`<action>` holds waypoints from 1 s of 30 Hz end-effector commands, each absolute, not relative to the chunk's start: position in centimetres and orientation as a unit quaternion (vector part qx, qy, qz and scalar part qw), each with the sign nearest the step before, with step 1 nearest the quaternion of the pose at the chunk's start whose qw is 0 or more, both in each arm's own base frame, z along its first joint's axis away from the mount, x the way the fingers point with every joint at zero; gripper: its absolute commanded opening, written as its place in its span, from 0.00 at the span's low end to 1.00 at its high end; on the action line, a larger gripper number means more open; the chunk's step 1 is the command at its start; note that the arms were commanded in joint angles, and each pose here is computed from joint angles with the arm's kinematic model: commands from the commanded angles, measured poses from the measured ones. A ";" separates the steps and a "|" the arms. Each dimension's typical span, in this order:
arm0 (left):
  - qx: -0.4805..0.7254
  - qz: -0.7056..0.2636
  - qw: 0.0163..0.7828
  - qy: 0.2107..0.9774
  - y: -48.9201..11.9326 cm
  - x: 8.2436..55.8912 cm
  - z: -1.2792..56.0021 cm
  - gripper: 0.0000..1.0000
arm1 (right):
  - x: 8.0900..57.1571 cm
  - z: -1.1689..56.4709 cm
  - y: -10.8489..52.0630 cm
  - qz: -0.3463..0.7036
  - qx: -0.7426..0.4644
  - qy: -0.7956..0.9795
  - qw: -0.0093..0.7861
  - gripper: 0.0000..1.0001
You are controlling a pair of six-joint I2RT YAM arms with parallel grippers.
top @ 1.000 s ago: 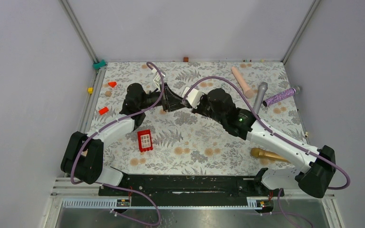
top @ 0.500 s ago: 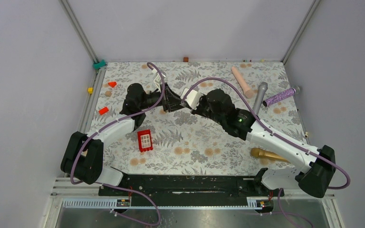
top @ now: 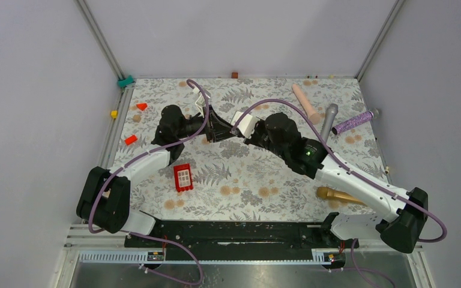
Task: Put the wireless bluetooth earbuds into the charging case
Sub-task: Insert the right earbud into the right side groove of the charging case.
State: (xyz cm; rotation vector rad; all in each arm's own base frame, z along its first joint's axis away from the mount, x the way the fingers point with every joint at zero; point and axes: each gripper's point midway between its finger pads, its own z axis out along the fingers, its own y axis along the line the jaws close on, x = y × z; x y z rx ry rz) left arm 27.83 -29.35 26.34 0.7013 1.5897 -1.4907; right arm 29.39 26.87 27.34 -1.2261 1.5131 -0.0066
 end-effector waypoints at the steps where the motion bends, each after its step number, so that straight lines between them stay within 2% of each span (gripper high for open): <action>1: 0.301 -0.589 0.446 0.604 -29.3 27.8 28.9 0.00 | 28.9 30.3 27.4 0.016 -0.508 0.625 0.592 0.06; 30: 0.301 -0.592 0.444 0.602 -29.3 27.6 28.9 0.00 | 28.3 28.4 29.4 0.058 -0.521 0.639 0.563 0.05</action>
